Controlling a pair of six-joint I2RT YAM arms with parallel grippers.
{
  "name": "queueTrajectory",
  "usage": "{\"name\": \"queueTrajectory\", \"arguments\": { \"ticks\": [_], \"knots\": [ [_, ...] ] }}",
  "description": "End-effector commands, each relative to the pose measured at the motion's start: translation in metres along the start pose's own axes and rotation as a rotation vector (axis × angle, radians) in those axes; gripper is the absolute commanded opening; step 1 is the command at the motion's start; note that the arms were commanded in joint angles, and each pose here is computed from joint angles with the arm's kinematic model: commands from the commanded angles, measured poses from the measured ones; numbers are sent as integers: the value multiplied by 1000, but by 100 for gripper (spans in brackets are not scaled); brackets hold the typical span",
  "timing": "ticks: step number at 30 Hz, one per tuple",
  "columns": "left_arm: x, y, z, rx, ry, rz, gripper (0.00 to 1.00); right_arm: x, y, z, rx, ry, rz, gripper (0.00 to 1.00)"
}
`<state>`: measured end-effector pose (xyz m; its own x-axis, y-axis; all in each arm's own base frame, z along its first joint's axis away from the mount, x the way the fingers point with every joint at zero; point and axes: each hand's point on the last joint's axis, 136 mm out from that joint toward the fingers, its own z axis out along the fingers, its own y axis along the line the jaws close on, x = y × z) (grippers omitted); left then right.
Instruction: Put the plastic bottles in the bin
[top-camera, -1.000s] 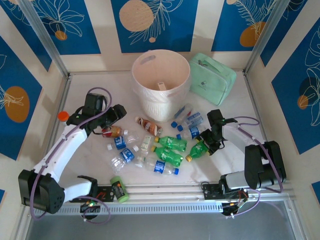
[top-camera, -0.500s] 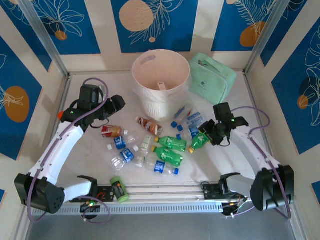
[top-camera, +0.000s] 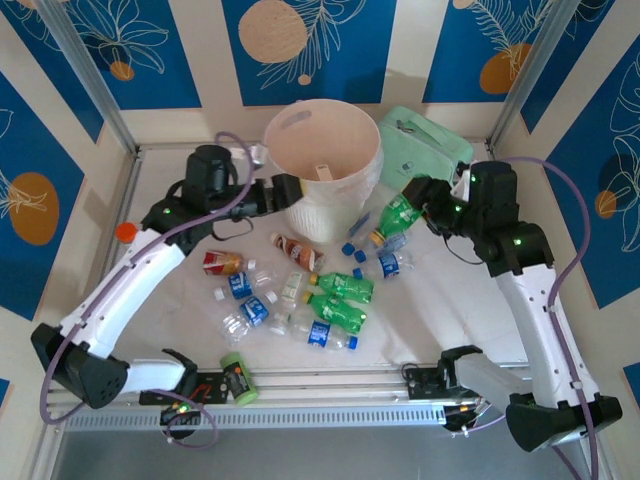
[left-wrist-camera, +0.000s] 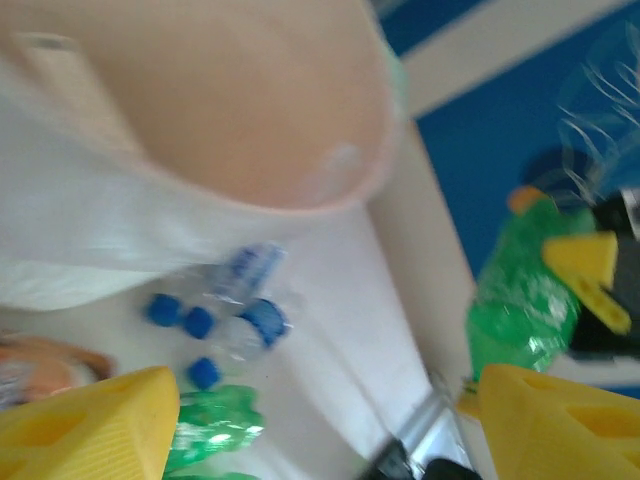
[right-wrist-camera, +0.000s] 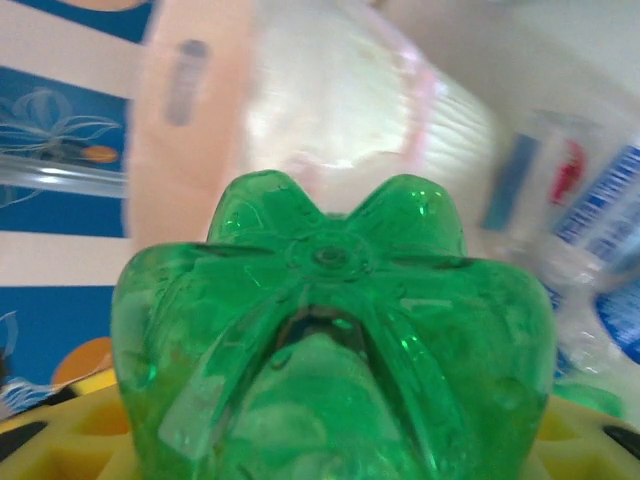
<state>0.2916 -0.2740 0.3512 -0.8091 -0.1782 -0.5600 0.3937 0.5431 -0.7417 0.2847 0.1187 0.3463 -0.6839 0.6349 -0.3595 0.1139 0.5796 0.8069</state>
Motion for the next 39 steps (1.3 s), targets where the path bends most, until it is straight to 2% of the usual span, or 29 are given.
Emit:
{"name": "queueTrajectory", "arguments": {
  "ticks": [1, 7, 13, 21, 33, 39],
  "knots": [
    [6, -66, 6, 248, 46, 106, 79, -3, 45, -1, -158, 48, -20, 51],
    [28, -107, 21, 432, 112, 155, 79, -7, 76, 6, -260, 76, -6, 51],
    [36, -105, 36, 433, 124, 131, 74, -3, 92, 14, -315, 107, 9, 51],
    [36, -103, 36, 429, 112, 138, 69, -1, 102, 19, -359, 124, 33, 51],
    [33, -107, 37, 454, 103, 144, 43, 5, 108, 25, -362, 124, 17, 51],
    [32, -105, 33, 426, 86, 170, 33, 4, 107, 25, -357, 118, 17, 51]
  ]
}}
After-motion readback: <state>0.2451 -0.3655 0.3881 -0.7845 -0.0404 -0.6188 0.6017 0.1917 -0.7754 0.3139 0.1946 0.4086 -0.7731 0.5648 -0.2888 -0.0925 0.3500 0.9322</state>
